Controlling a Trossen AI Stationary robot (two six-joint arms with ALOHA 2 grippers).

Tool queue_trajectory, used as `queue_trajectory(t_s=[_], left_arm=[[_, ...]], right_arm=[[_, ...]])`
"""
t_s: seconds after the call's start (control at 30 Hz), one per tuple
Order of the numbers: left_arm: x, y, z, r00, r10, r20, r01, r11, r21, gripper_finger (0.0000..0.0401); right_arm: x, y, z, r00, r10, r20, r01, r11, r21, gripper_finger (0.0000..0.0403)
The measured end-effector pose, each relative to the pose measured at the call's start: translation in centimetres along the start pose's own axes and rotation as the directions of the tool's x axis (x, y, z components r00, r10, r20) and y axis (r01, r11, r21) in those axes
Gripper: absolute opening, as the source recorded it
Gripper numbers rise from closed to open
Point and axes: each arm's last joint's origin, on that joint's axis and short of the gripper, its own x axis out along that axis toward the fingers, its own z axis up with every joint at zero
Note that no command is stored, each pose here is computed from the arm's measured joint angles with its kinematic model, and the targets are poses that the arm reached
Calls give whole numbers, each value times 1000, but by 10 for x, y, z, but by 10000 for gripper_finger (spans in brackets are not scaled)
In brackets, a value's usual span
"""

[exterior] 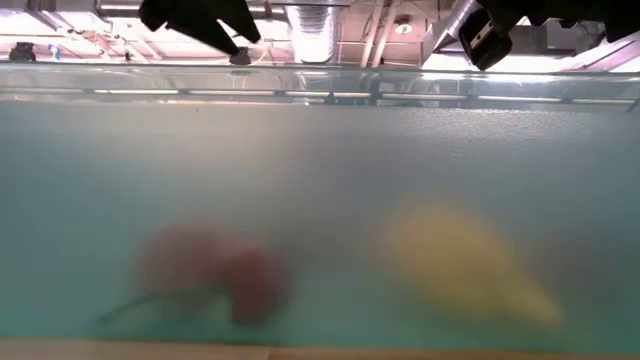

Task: Pick and placing Produce into tupperware
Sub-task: Put the pink peach into the green bin

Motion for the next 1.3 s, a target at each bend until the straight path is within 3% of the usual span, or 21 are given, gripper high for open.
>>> queue_trajectory(t_s=[0.17, 0.5, 0.97, 1.13, 1.3], left_arm=[[-14, 20, 15, 999, -5, 38, 3, 999, 54, 221], [-32, 82, 41, 997, 53, 53, -53, 999, 3, 182], [-42, 131, 59, 995, 73, 66, -75, 997, 21, 140], [-37, 148, 69, 999, -2, 44, 1, 1000, 6, 130], [-36, 158, 83, 984, -150, 97, 147, 988, 38, 124]], right_arm=[[0, 0, -1, 1000, -2, -7, 2, 1000, 1, 59], [0, 0, -1, 1000, -3, -14, 3, 1000, 9, 59], [0, -4, -7, 995, -88, -55, 89, 996, 11, 59], [0, -1, -7, 996, -75, -54, 74, 997, -24, 59], [0, 5, -4, 999, -34, -18, 32, 997, -71, 59]])
